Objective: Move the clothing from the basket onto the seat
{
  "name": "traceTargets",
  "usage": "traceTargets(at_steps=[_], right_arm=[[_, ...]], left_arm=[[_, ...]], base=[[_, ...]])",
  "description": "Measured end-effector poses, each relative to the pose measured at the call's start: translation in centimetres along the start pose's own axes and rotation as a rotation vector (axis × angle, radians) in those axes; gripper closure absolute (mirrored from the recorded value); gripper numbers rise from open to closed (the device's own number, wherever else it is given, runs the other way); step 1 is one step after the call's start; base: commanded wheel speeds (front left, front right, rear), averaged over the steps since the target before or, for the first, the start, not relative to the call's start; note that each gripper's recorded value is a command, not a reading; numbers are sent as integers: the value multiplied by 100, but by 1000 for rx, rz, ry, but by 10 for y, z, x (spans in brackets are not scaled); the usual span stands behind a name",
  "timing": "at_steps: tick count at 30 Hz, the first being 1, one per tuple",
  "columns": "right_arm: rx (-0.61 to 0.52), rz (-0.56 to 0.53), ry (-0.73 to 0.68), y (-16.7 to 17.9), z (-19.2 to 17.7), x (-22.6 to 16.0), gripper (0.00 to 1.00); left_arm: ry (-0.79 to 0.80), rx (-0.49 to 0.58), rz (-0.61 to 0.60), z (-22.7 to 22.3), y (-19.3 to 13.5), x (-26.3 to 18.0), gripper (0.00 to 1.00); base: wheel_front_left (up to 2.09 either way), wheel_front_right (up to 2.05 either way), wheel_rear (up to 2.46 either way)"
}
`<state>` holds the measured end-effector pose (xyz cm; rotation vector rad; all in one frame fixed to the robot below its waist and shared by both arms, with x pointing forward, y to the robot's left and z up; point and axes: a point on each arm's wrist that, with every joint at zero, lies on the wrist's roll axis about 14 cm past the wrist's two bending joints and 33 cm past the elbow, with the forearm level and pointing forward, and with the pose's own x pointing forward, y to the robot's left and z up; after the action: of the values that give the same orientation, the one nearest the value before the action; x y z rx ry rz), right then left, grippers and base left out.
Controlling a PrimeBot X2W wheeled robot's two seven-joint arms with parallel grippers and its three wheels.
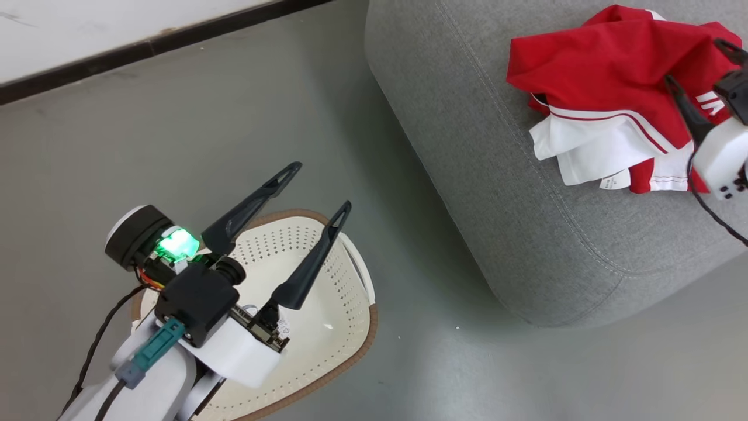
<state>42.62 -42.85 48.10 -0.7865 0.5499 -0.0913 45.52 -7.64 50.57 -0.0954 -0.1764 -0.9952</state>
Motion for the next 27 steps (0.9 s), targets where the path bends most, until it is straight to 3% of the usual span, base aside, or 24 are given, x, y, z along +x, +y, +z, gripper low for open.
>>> traceTargets(at_steps=[11, 19, 27], right_arm=[[133, 8, -224, 14, 69, 9, 0], [290, -14, -379, 13, 117, 8, 0], [397, 11, -428, 34, 133, 6, 0]], left_arm=[[46, 20, 184, 1, 30, -28, 0], [92, 32, 376, 0, 60, -60, 0], [106, 44, 567, 8, 85, -95, 0]], base=[[0, 0, 0], [0, 0, 0], [0, 0, 0]])
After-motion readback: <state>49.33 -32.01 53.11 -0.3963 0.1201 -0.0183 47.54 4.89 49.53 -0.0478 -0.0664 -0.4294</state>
